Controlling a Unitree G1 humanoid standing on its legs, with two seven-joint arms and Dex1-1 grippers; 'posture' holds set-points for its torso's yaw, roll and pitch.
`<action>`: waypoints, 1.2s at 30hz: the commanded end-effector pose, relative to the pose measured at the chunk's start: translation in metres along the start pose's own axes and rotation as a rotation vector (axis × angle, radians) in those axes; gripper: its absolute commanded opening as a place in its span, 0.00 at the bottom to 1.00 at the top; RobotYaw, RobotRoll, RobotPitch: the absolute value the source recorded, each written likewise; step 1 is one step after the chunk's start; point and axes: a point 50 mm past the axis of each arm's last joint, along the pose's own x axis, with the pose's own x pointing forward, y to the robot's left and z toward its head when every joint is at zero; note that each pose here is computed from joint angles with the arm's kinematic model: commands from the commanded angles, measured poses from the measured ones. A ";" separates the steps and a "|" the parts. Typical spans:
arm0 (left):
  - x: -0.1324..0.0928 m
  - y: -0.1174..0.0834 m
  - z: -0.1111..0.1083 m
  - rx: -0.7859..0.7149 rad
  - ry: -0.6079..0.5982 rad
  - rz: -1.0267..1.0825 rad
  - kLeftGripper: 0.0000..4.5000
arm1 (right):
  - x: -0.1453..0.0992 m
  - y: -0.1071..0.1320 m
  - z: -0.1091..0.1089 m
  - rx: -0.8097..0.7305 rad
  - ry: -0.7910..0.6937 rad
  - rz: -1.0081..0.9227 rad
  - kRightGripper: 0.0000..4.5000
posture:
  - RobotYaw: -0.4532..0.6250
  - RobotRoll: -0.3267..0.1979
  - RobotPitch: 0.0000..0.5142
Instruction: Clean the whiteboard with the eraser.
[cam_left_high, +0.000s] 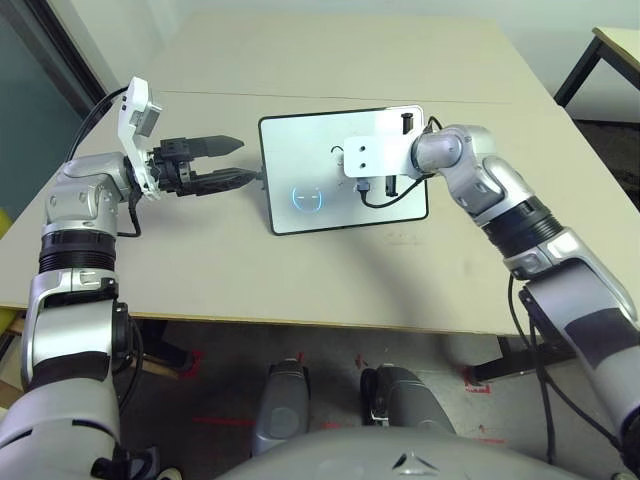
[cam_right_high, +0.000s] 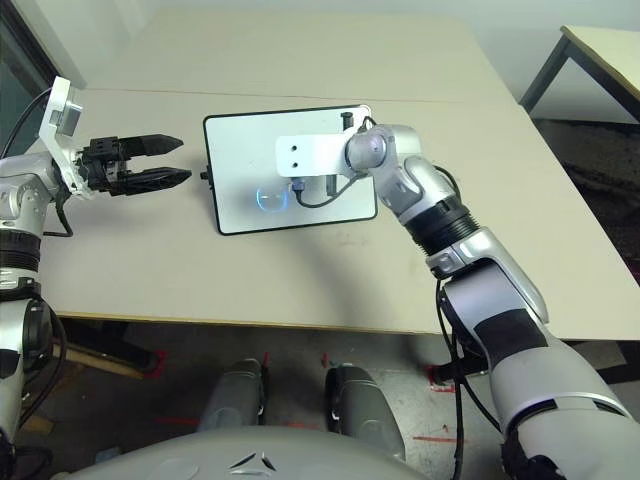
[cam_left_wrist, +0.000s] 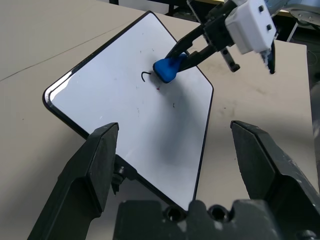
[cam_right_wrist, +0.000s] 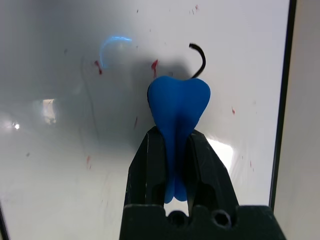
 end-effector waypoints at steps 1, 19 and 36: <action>0.001 0.000 0.003 0.014 0.006 -0.008 1.00 | 0.005 -0.005 0.001 -0.024 0.026 -0.009 0.08 | 0.69 0.62 0.11; 0.004 0.000 0.003 0.015 -0.007 -0.008 1.00 | 0.023 -0.011 0.034 -0.087 -0.018 0.012 0.08 | 0.70 0.62 0.11; 0.003 0.000 0.002 0.013 -0.011 -0.001 1.00 | 0.019 -0.003 0.001 -0.048 0.062 0.027 0.08 | 0.70 0.62 0.11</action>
